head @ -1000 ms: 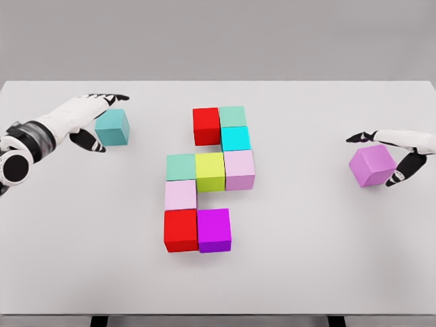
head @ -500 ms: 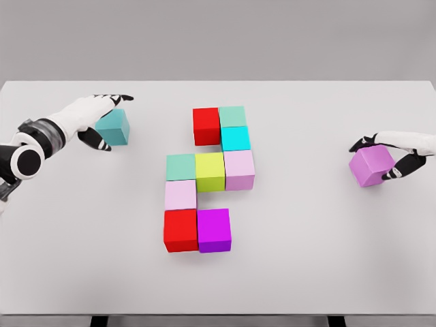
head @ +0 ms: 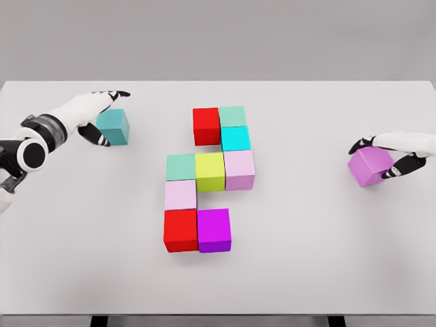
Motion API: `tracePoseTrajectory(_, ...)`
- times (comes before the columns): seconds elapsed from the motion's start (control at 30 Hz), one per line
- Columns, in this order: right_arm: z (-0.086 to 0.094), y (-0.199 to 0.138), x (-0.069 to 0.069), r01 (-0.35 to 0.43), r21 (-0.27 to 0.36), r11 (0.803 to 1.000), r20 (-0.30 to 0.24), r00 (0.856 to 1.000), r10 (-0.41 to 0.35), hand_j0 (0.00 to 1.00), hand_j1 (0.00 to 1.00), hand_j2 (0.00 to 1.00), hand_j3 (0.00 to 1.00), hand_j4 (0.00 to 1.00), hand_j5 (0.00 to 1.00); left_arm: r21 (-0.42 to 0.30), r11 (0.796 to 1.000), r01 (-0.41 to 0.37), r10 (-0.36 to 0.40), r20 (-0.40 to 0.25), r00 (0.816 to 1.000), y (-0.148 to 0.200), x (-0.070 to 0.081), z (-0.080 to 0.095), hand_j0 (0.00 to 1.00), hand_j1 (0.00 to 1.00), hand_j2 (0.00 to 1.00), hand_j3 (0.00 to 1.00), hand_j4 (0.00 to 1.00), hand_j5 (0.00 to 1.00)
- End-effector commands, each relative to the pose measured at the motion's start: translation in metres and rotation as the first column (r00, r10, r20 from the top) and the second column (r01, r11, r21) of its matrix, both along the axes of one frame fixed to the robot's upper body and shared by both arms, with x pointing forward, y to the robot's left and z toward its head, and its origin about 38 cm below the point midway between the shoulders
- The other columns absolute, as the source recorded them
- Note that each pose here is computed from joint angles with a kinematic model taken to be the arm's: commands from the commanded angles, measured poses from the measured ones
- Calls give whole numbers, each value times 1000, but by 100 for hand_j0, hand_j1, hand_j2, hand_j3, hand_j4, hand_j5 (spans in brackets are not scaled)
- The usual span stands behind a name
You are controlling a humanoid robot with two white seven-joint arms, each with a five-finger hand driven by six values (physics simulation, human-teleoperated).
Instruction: Assemble the squares on the desktop into the number 2
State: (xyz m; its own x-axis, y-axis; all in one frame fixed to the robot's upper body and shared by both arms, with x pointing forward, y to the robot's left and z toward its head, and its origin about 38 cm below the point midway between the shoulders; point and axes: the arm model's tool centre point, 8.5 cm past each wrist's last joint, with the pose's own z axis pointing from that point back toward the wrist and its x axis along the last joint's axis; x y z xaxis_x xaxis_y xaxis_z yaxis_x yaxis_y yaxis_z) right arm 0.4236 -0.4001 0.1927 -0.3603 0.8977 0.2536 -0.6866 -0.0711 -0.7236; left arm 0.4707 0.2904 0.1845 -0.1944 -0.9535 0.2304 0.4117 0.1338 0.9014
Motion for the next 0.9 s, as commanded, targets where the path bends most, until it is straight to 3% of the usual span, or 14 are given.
tracePoseTrajectory(0.0,1,5,-2,-46,5,999,11,999,46,69,69,69,69,69,69,1,1000,-4,4,-1,1000,1,1,-1,100,100,100,100,100,100)
tracePoseTrajectory(0.2,13,19,-6,-114,21,993,35,993,113,69,69,69,69,69,69,-6,1000,-22,22,-12,1000,0,7,-7,100,100,100,100,100,100)
tracePoseTrajectory(0.37,19,29,-10,-225,52,973,62,973,222,67,67,67,67,67,67,-5,999,-34,34,-25,999,0,11,-13,100,100,100,100,100,100)
tracePoseTrajectory(0.5,24,40,-19,-368,85,926,89,928,361,67,67,67,67,67,67,9,999,-39,39,-36,999,2,12,-17,100,100,100,100,100,100)
tracePoseTrajectory(0.53,25,47,-24,-435,103,895,105,899,425,67,67,67,67,67,67,8,999,-37,37,-37,999,1,12,-18,100,100,100,100,100,100)
tracePoseTrajectory(0.67,31,59,-26,-470,106,876,121,881,458,67,67,67,67,67,67,9,999,-38,38,-37,999,2,12,-18,100,100,100,100,100,100)
tracePoseTrajectory(0.87,38,84,-37,-546,111,830,129,836,533,67,67,67,67,67,67,8,999,-37,37,-39,999,2,11,-18,98,98,98,98,98,98)
